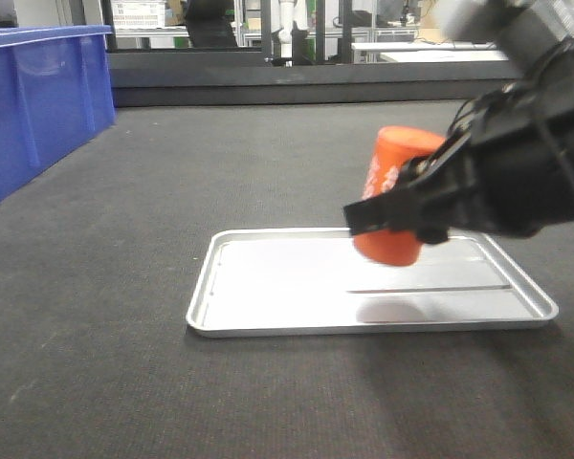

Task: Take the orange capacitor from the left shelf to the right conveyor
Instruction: 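Lower the held cylinder upright onto the silver tray with the right gripper, then open the right gripper and lift it away from the cylinder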

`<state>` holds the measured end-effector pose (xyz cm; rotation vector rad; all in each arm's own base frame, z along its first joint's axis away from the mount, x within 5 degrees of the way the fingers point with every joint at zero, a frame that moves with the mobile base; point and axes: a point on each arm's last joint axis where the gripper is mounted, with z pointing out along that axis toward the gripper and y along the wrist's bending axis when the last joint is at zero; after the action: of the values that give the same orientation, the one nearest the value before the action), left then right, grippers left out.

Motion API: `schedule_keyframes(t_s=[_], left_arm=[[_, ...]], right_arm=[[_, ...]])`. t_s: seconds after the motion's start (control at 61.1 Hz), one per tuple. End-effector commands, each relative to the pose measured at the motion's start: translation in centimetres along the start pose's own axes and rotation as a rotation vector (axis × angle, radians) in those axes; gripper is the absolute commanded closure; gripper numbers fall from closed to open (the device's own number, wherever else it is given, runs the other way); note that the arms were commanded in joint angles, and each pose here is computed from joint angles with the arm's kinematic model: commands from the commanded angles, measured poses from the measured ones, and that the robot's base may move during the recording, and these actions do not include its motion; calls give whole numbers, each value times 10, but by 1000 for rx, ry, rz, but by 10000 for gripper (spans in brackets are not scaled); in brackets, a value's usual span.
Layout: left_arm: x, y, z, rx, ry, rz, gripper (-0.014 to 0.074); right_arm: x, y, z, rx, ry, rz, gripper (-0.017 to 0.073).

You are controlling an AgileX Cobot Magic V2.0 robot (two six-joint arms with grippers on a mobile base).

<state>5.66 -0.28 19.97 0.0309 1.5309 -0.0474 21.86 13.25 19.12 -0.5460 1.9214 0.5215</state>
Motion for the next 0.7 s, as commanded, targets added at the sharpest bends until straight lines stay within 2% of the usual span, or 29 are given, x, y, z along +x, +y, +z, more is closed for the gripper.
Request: schedule_keyframes(t_s=[0.0, 0.082, 0.147, 0.278, 0.377, 0.442, 0.688], left_arm=[[-1, 0, 0, 2, -70, -3, 720], [-1, 0, 0, 2, -70, -3, 720], [-1, 0, 0, 2, -70, -3, 720], [-1, 0, 0, 2, -70, -3, 720], [-1, 0, 0, 2, -70, -3, 720], [-1, 0, 0, 2, -70, -3, 720], [-1, 0, 0, 2, -70, -3, 720]], right_arm=[[-20, 3, 2, -49, -160, -32, 505], [-18, 3, 5, -56, -162, -29, 480], [-17, 3, 6, -55, -157, -36, 410], [-16, 3, 7, -55, -153, -37, 162], [-16, 3, 7, -55, -153, -39, 36], [-16, 3, 7, -55, -153, -39, 8], [-19, 3, 7, -60, -172, -41, 7]])
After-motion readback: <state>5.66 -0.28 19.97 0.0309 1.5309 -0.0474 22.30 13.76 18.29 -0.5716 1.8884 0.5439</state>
